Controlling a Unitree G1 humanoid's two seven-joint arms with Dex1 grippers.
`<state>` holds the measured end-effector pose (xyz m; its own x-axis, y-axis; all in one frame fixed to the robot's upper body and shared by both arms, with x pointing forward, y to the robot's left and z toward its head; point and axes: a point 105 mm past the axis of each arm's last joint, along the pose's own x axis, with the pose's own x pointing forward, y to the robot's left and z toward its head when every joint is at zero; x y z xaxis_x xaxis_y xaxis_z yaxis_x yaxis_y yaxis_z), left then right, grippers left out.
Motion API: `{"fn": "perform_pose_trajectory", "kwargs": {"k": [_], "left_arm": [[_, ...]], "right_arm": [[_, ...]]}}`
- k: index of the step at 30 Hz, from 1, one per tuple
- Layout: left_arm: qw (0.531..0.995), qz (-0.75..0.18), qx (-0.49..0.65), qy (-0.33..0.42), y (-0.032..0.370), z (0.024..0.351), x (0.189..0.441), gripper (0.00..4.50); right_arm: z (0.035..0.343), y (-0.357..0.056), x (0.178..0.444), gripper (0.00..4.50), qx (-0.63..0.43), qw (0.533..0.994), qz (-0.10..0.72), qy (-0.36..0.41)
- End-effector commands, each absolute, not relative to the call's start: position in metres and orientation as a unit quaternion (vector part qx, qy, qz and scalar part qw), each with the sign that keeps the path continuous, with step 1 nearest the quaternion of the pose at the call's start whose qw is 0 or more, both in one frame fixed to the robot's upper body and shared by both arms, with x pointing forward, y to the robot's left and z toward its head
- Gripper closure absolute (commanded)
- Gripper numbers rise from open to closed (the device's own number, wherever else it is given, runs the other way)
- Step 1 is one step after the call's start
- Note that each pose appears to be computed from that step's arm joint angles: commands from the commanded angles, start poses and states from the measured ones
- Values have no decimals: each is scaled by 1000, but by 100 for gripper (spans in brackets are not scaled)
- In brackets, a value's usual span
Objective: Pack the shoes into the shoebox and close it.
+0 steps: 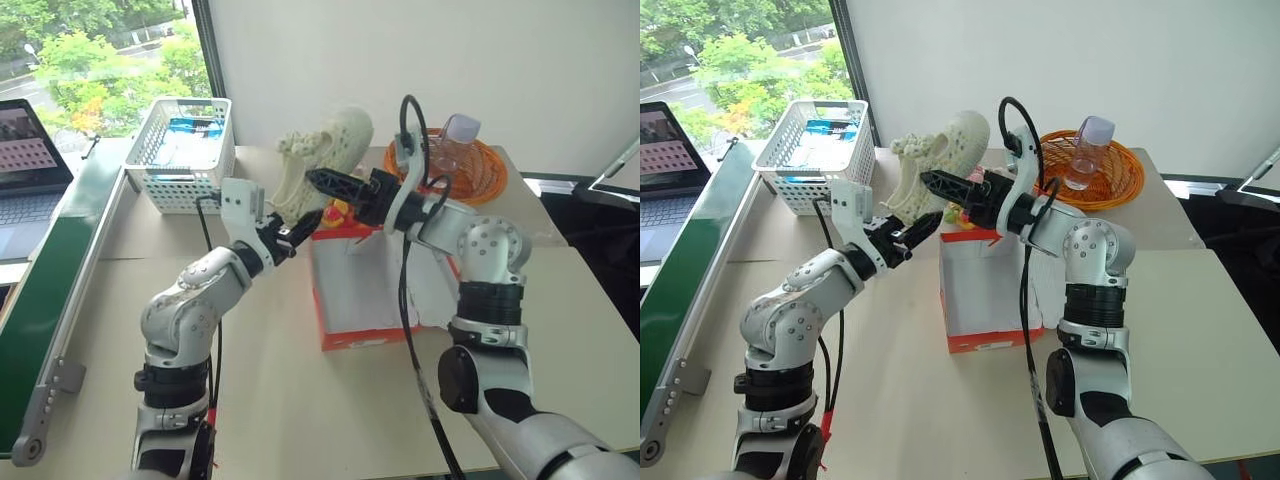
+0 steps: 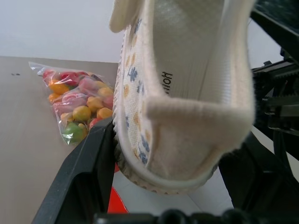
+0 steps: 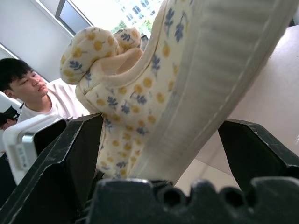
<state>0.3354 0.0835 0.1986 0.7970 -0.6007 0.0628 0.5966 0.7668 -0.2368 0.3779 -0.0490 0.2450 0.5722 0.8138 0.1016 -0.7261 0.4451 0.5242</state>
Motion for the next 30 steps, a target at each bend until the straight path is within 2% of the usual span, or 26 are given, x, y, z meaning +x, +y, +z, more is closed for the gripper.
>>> {"fn": "perform_pose_trajectory", "kwargs": {"k": [1, 3, 6, 11, 15, 16, 17, 18, 19, 20, 23, 26, 30], "left_arm": [[937, -328, -122, -14, 84, 212, 322, 174], [937, -330, -116, -6, 83, 207, 320, 174], [937, -328, -117, -2, 80, 205, 319, 175], [937, -327, -126, 7, 78, 205, 318, 175], [942, -311, -128, 15, 86, 202, 317, 175], [941, -311, -135, 16, 89, 202, 316, 132], [940, -312, -140, 17, 91, 201, 315, 88], [940, -309, -144, 18, 93, 201, 315, 67], [940, -306, -147, 20, 95, 201, 315, 18], [942, -302, -146, 21, 99, 201, 315, 0], [942, -303, -141, 23, 105, 203, 312, 0], [944, -307, -115, 39, 129, 200, 302, 0], [948, -301, -79, 65, 155, 190, 290, 0]], "right_arm": [[267, -62, 388, 0, 279, 853, 439, 34], [270, -64, 395, 0, 293, 855, 427, 29], [277, -59, 395, 76, 308, 842, 442, 20], [280, -53, 392, 251, 307, 838, 450, 17], [280, -52, 392, 365, 309, 837, 451, 16], [281, -51, 392, 388, 309, 837, 452, 16], [281, -51, 392, 395, 309, 836, 453, 16], [281, -51, 392, 397, 308, 837, 453, 16], [281, -52, 392, 399, 306, 837, 453, 16], [282, -52, 392, 401, 301, 839, 453, 15], [286, -56, 393, 403, 285, 845, 453, 11], [298, -65, 389, 403, 229, 855, 465, 6], [294, -64, 379, 403, 126, 858, 493, 62]]}}
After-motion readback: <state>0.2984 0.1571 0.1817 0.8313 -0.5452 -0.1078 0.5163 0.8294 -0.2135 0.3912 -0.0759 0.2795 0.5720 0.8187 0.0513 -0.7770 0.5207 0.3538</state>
